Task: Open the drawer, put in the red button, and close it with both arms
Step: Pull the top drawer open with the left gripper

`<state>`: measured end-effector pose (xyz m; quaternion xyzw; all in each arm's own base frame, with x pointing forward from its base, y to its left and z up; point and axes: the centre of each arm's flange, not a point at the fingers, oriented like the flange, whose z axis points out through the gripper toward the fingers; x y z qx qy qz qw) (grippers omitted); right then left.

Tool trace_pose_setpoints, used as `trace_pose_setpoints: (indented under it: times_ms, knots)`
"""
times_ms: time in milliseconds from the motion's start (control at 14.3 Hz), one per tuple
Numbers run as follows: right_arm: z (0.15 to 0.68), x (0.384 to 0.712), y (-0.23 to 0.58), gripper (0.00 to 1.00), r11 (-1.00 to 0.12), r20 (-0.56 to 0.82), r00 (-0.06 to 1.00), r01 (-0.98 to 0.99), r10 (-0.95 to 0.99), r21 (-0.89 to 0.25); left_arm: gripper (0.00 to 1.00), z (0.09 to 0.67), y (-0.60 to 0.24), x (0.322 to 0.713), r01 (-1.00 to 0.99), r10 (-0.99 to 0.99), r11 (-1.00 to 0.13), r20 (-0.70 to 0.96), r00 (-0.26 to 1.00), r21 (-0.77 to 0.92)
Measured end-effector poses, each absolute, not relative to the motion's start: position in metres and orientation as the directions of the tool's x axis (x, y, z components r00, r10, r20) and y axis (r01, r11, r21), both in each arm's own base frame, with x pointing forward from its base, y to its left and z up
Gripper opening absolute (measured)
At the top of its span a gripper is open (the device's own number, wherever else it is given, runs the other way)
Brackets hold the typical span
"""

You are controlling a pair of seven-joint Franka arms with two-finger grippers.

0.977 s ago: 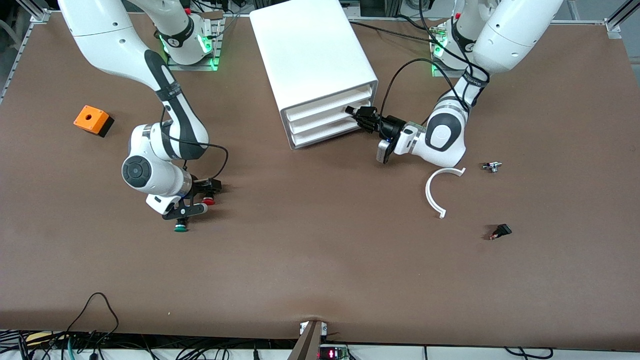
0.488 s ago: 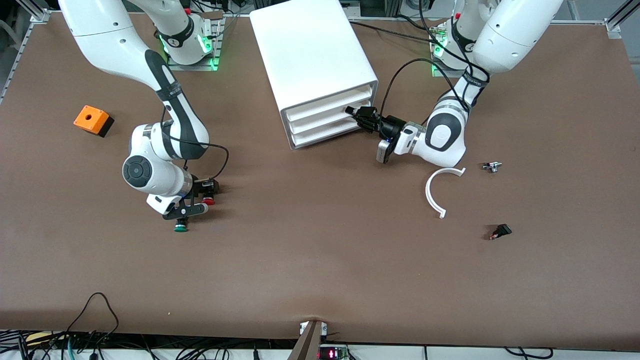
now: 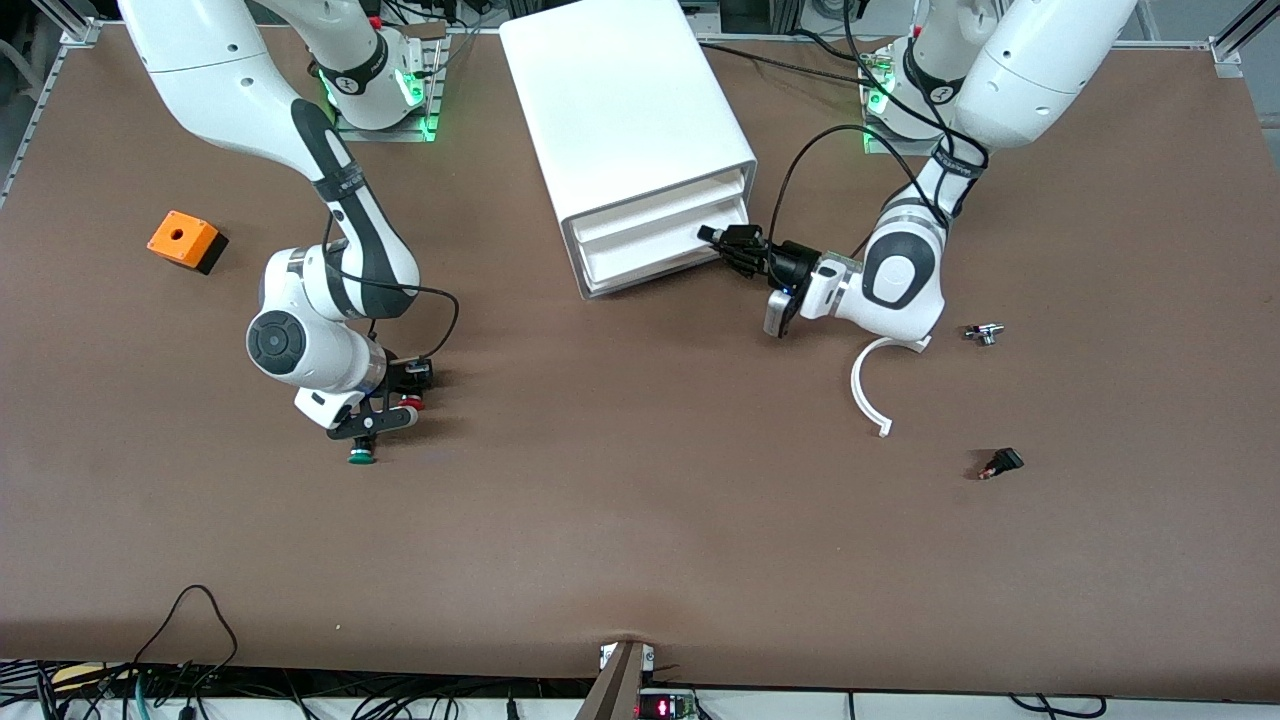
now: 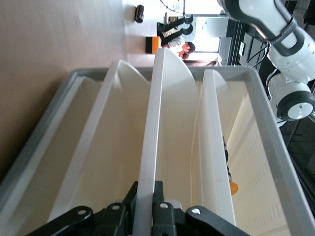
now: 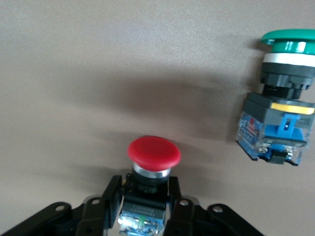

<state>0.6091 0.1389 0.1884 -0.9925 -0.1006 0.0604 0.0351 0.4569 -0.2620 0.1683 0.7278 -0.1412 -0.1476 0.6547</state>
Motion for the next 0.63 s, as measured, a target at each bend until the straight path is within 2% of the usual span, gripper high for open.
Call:
trace_pose_setpoints:
  times_ms: [419,628]
  knots:
    - [0.189,0.609,0.144,0.41,-0.976,-0.11,0.971,0.203,0.211,-0.082,0.14,0.168,-0.236,0.498,-0.047,-0.336,-0.11,0.007,0.942,0.993]
    - [0.204,0.62,0.147,0.41,-0.975,-0.085,0.973,0.208,0.215,-0.084,0.14,0.166,-0.229,0.514,-0.062,-0.317,-0.112,0.023,0.948,0.992]
